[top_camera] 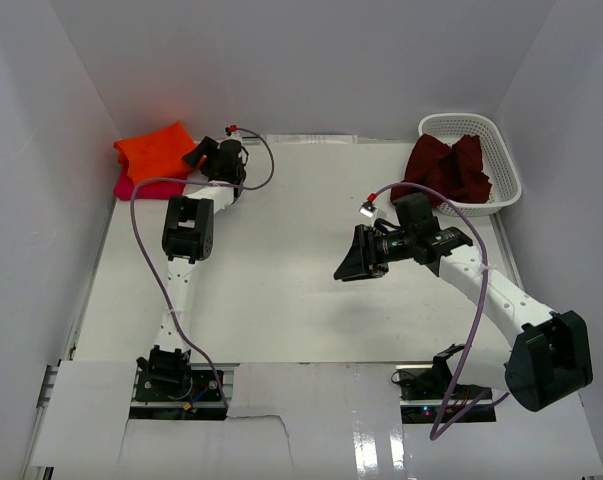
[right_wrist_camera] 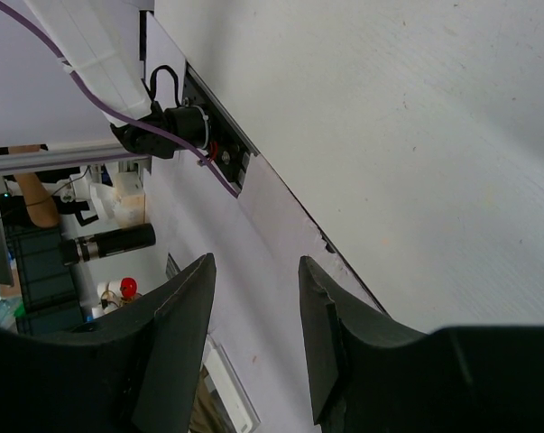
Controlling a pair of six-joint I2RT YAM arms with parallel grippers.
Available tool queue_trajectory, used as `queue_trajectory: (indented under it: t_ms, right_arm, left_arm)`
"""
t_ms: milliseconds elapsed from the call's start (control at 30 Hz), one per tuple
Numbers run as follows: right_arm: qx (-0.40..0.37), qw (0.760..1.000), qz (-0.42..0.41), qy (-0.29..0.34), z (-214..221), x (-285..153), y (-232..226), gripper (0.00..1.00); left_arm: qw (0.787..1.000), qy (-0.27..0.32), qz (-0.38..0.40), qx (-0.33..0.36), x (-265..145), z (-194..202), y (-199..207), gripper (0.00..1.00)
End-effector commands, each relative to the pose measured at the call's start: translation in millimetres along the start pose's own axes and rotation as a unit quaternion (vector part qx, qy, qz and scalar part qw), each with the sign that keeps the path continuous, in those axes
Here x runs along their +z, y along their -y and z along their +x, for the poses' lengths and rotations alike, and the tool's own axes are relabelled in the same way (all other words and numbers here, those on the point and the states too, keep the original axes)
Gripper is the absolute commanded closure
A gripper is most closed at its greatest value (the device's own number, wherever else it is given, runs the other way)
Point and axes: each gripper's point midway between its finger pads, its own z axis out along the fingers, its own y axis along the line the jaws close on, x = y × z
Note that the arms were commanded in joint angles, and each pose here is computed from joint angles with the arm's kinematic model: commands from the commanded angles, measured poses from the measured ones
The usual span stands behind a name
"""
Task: Fold and stack the t-shirts
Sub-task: Put the neatly folded tshirt into the corner of the board with the left arm
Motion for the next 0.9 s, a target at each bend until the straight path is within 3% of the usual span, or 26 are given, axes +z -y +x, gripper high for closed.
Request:
queue_trajectory:
  t_ms: [0,133,300,500,867]
  right_arm:
    - [-0.01,1.0,-0.004,0.008,2,-3,-4,0.52]
    - [-0.008,1.0,-0.003,0.009,2,-3,-3,0.52]
    - [-0.008,1.0,-0.004,0.011,2,-3,-4,0.52]
    - [-0.013,1.0,-0.009,0.014,2,-5,-8,0.52]
    - [-0.015,0.999,-0.021,0.02,4,-6,-11,0.51]
  left_arm:
    - [1.0,0.009,-0.009,-0.02,0,-12,-6,0.24]
    - [1.0,0.011,-0.007,-0.023,2,-12,-9,0.42]
    - [1.0,0.018,0.004,-0.024,-2,-14,-10,0.72]
    - [0.999,0.029,0.028,-0.02,-10,-13,-16,0.8]
    - [0.996,0.062,0.056,-0.02,-28,-28,-51,0.82]
